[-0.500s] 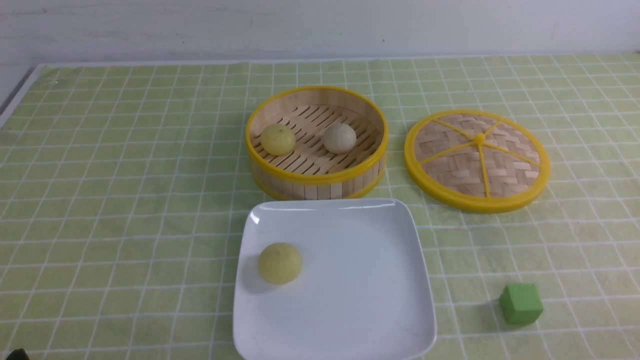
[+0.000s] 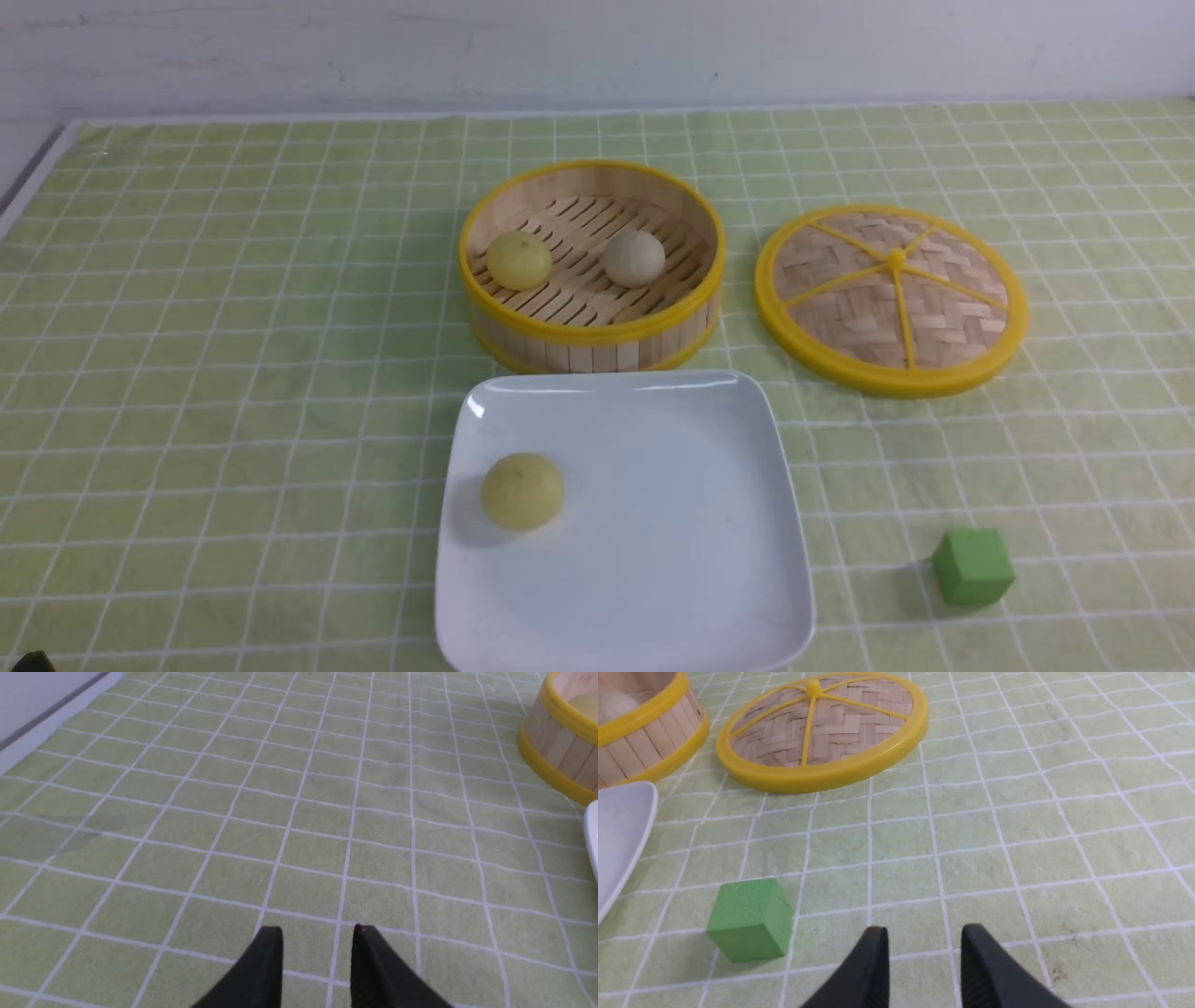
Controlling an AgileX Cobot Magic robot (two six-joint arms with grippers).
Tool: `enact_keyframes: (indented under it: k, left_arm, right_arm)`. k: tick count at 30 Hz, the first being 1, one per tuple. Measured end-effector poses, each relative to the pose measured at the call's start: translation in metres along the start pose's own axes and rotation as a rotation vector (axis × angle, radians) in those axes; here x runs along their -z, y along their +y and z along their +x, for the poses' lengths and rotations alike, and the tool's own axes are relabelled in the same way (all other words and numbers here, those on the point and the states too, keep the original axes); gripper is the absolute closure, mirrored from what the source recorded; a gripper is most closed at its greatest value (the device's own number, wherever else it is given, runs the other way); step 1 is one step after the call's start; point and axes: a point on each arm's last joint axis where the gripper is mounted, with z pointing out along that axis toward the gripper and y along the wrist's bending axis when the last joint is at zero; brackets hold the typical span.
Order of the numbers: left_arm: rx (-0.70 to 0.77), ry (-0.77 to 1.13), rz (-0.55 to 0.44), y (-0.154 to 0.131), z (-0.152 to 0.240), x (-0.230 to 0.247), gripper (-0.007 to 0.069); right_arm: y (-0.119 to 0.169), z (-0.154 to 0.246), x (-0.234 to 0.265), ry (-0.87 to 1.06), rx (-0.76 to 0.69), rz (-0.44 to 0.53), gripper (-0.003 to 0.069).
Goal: Put the steamed buns into the plate on the green tablecloth.
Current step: 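Reach toward a bun in the bamboo steamer with the right gripper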
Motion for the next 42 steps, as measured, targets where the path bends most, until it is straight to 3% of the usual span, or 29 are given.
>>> enact_keyframes:
  k: [32,34,36,37,38,42]
  left_arm:
    - [0.039,0.003,0.008,-0.001,0.000,0.000,0.0384]
    - [0.207,0.013,0.041,-0.004,0.001,0.000,0.0384]
    - [0.589,0.052,0.118,-0.011,0.001,0.001,0.0384]
    - [0.635,0.057,0.123,-0.012,0.001,0.001,0.0384]
    - [0.874,0.093,0.165,-0.017,0.001,0.002,0.0384]
    - [1.239,0.164,0.223,-0.023,0.001,0.003,0.0384]
  right_arm:
    - [0.000,-0.002,0.000,-0.028,0.005,0.001,0.0419]
    - [0.002,-0.005,0.000,-0.066,-0.117,-0.030,0.0419]
    - [0.006,-0.011,0.000,-0.113,-0.413,-0.100,0.0419]
    - [0.007,-0.011,0.000,-0.116,-0.458,-0.109,0.0419]
    - [0.008,-0.012,0.001,-0.115,-0.590,-0.135,0.0419]
    - [0.010,-0.013,0.001,-0.110,-0.785,-0.169,0.0419]
